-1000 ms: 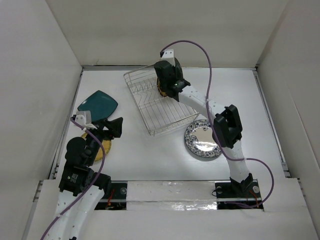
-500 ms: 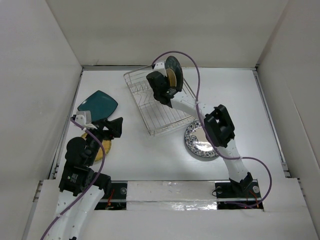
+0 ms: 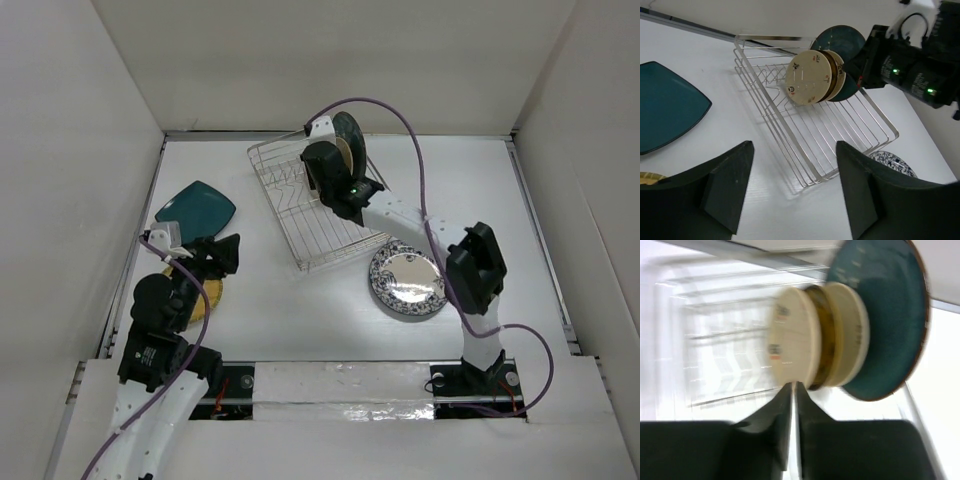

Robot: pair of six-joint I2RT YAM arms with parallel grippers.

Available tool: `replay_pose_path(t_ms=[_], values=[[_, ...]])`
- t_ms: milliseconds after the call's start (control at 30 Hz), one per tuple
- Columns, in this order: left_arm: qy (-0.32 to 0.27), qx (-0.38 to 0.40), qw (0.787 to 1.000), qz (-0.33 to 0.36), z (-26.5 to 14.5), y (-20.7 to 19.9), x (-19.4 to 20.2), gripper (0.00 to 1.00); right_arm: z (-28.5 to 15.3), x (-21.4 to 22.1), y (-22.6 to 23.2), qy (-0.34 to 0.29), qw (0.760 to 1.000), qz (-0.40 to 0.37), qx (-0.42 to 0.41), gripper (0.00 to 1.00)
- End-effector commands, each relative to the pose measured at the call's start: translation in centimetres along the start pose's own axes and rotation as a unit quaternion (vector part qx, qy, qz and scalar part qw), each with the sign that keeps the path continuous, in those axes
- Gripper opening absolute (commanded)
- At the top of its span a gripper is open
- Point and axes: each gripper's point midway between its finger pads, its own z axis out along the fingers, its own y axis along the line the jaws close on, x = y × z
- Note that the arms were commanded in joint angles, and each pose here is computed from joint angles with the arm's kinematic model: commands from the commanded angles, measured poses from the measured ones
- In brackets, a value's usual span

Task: Load the plates into the dish rack

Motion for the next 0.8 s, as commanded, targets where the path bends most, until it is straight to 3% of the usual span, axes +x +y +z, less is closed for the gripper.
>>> replay_pose_path(t_ms=[0,100,133,167,233,333,400,433,467,533,600,767], values=[[-0.034,-0.002,0.999,-0.001,-0.3,0.0,-1.5,0.6,-6.2,-5.0,7.5,-0.06,0.981,0.06,-0.176,0.0],[-0.063,-0.002,0.998,-0.007,-1.3,-0.1,-2.7,0.19,-10.8,-3.3,14.5,-0.036,0.94,0.071,-0.331,0.0],[-0.085,-0.009,0.996,-0.011,-2.0,0.2,-3.6,0.02,-11.7,-3.2,15.9,-0.035,0.93,0.084,-0.357,0.0],[-0.099,-0.012,0.995,-0.017,-2.5,0.3,-4.1,0.0,-12.5,-2.4,17.4,-0.026,0.921,0.085,-0.379,0.0],[-0.129,-0.032,0.991,-0.027,-3.4,1.1,-5.2,0.0,-15.4,-1.3,20.8,-0.01,0.893,0.084,-0.441,0.0],[-0.175,-0.052,0.982,-0.046,-5.2,1.9,-6.8,0.0,-17.1,1.0,24.0,0.02,0.875,0.091,-0.476,0.06],[-0.193,-0.06,0.978,-0.057,-6.1,2.3,-7.3,0.03,-16.8,2.9,25.3,0.045,0.871,0.098,-0.479,0.21],[-0.196,-0.066,0.977,-0.059,-6.2,2.5,-7.4,0.11,-16.9,3.0,25.9,0.053,0.866,0.112,-0.485,0.3],[-0.197,-0.064,0.977,-0.06,-6.3,2.5,-7.4,0.16,-17.1,3.6,26.6,0.062,0.863,0.112,-0.489,0.46],[-0.188,-0.053,0.979,-0.053,-5.9,2.0,-7.2,0.29,-16.5,5.8,27.8,0.089,0.862,0.115,-0.485,0.61],[-0.178,-0.049,0.982,-0.048,-5.4,1.8,-6.9,0.33,-15.9,6.4,28.5,0.1,0.862,0.12,-0.481,0.66],[-0.168,-0.042,0.984,-0.044,-5.0,1.6,-6.5,0.36,-13.5,10.6,30.6,0.14,0.864,0.132,-0.465,0.67]])
